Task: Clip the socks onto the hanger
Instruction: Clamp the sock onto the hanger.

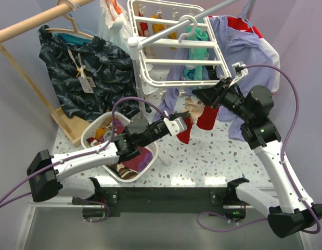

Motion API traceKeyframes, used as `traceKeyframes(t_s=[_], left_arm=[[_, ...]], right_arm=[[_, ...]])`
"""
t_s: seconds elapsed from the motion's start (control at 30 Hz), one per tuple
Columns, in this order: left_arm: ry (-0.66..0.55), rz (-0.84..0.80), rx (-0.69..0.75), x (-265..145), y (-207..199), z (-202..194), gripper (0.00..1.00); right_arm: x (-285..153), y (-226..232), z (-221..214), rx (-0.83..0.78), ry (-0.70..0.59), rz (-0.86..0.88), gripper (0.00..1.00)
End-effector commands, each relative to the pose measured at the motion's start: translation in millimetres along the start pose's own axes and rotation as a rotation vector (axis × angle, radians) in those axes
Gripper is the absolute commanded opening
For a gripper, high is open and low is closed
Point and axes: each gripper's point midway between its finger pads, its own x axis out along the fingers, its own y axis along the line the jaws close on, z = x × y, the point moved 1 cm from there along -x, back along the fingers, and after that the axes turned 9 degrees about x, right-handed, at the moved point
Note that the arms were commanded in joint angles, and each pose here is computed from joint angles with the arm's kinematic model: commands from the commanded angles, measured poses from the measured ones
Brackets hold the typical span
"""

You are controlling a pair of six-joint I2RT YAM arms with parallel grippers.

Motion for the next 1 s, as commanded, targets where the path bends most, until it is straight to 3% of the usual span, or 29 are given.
traceKeyframes(t_s=[0.0, 0.97], left_arm=[[-0.044, 0.034, -0.015, 3.0, 10.2, 15.5, 0.00], [-0.040, 0.048, -0.030, 8.5, 24.9, 20.6, 0.00]], right_arm=[[-4.0, 10.4, 5.4, -0.045, -0.012, 0.031, 0.08], [-2.5, 8.2, 0.0, -0.060, 0.016, 0.037, 0.08]])
